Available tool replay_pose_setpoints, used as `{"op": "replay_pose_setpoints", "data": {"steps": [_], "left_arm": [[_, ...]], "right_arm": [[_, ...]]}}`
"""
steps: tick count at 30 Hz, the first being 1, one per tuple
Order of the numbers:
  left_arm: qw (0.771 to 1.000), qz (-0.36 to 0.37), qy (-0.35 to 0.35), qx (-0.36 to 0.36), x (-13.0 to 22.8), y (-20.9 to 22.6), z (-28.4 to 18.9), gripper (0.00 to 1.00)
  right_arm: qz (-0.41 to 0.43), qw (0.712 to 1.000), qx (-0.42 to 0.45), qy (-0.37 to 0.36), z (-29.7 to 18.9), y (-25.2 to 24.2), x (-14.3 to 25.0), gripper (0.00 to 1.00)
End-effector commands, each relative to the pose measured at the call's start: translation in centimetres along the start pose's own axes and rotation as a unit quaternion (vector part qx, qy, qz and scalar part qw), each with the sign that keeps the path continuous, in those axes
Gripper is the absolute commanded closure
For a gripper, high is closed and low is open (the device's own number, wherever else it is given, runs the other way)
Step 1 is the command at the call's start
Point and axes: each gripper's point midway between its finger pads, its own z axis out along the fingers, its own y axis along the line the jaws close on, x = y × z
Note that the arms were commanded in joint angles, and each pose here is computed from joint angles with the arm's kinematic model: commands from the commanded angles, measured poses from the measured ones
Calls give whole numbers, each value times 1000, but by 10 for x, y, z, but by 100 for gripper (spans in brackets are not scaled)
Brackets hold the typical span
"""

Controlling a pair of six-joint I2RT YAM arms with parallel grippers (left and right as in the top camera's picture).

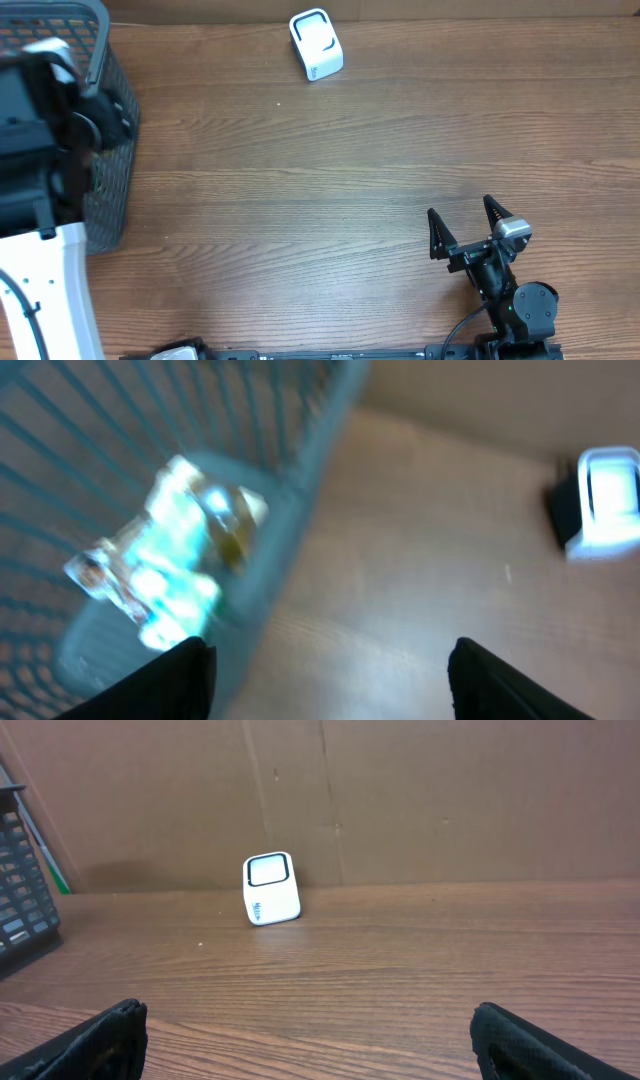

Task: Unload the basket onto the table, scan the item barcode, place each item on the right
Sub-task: 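Move the left gripper over the basket and lower it inside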

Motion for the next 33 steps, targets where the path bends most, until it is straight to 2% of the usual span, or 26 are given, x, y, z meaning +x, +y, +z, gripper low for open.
{"op": "replay_pose_setpoints", "data": {"steps": [1,5,11,19,26,33], "left_arm": [[998,-4,-55,-24,-34,19,-14,23],[995,-23,-89,-49,-51,42,-16,21],[990,-52,-87,-95,-53,84,-9,18],[987,-79,-42,-130,-39,122,22,13],[990,-61,20,-123,-19,127,60,4],[989,-40,71,-120,0,130,90,0]], "right_arm": [[-1,1000,5,-2,0,-2,2,0],[-1,1000,5,-2,0,-2,2,0],[-1,1000,5,-2,0,-2,2,0],[-1,1000,5,-2,0,-2,2,0],[-1,1000,5,-2,0,-2,2,0],[-1,1000,5,-2,0,-2,2,0]]}}
